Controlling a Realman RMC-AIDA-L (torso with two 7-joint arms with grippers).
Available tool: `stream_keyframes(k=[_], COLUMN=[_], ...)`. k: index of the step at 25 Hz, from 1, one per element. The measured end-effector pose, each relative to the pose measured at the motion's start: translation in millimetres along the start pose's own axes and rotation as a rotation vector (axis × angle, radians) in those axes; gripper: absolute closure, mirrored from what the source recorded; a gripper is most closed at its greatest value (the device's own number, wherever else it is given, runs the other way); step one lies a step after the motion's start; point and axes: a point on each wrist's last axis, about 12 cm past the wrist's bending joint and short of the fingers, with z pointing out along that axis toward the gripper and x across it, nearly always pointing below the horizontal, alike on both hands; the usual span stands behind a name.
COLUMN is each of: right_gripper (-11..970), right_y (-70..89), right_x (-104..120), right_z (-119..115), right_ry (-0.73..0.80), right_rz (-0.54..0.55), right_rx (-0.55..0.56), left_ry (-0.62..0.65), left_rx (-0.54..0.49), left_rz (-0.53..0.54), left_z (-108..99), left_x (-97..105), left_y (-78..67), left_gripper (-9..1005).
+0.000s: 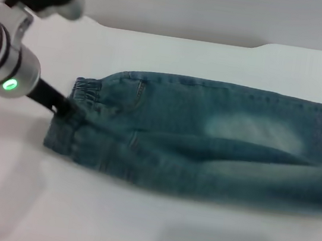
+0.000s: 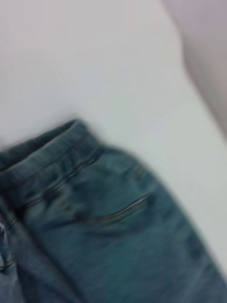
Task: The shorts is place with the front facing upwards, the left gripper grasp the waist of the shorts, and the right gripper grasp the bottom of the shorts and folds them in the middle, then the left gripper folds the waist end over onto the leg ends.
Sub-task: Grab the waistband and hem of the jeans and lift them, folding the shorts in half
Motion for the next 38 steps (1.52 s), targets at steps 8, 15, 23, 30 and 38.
stream_keyframes(k=[8,15,23,30,38], right_gripper=[913,911,915,916,917], right_y=[-14.0,-17.3,-30.0,-34.6,-45.1], right_x=[-15.7,-33.7,-43.2,-48.9,-47.7], right_z=[-6.3,6.4,38.1,42.0,41.3], right_ry=[-0.196,-0.319,-0.355,-0.377,-0.401], right_rz=[-0.038,-0.088,-0.071,-0.063,-0.017], right_rx=[0.017,0.008,-0.020,-0.007,0.010], left_ry=[-0.145,-0.241,-0.314,-0.332,-0.354], left_rx=[-0.043,-0.062,-0.077,-0.074,-0.082], left_rz=[-0.060,-0.085,-0.100,-0.097,-0.099], left_z=[-0.1,7.7,23.1,34.0,38.7], left_x=[-2.3,-5.7,-10.1,-15.9,-17.5], left_y=[17.3,23.8,28.0,27.8,29.9], left_gripper=[967,967,965,957,948])
